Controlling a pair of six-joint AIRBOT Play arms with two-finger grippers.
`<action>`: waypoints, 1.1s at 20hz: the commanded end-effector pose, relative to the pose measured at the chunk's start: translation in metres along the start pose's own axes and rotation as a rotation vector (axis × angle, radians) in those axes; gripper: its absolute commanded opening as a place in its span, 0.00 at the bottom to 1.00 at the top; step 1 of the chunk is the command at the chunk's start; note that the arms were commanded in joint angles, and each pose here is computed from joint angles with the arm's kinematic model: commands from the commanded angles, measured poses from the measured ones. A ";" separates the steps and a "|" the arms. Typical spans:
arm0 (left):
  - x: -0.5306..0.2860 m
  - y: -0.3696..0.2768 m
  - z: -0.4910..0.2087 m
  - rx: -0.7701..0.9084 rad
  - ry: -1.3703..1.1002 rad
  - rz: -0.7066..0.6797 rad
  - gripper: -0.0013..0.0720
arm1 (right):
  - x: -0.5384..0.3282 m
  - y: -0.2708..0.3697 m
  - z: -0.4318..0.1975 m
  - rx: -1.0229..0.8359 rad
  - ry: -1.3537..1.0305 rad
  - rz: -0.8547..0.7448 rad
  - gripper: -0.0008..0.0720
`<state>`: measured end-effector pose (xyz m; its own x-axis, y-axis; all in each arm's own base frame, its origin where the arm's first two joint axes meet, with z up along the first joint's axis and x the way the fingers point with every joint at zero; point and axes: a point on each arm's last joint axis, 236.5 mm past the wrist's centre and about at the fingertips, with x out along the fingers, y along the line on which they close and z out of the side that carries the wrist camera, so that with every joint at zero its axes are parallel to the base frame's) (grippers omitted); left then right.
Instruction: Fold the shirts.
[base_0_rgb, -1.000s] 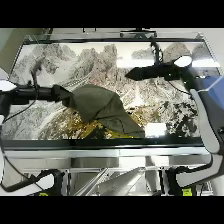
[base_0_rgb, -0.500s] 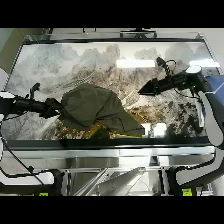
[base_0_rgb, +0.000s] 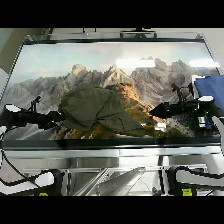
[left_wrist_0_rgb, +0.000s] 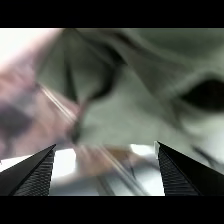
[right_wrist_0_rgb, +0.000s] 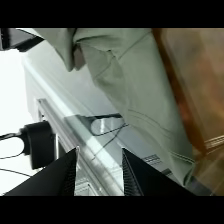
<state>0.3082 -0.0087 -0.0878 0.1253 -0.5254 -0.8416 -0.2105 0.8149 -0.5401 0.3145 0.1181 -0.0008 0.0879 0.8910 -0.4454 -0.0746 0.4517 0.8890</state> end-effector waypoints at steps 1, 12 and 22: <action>0.003 0.012 0.023 0.010 -0.113 0.064 0.97 | 0.006 -0.012 -0.010 0.003 -0.015 -0.025 0.51; 0.056 -0.018 -0.008 0.102 0.085 0.044 0.97 | 0.018 -0.065 -0.017 0.151 0.027 -0.131 0.72; -0.001 -0.065 0.026 0.235 -0.001 0.009 0.04 | 0.057 -0.085 -0.032 0.011 0.141 -0.326 0.72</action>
<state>0.3365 -0.0549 -0.0745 0.0824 -0.5170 -0.8520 -0.0172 0.8541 -0.5199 0.2976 0.1189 -0.0960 -0.0053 0.7356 -0.6774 0.0046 0.6774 0.7356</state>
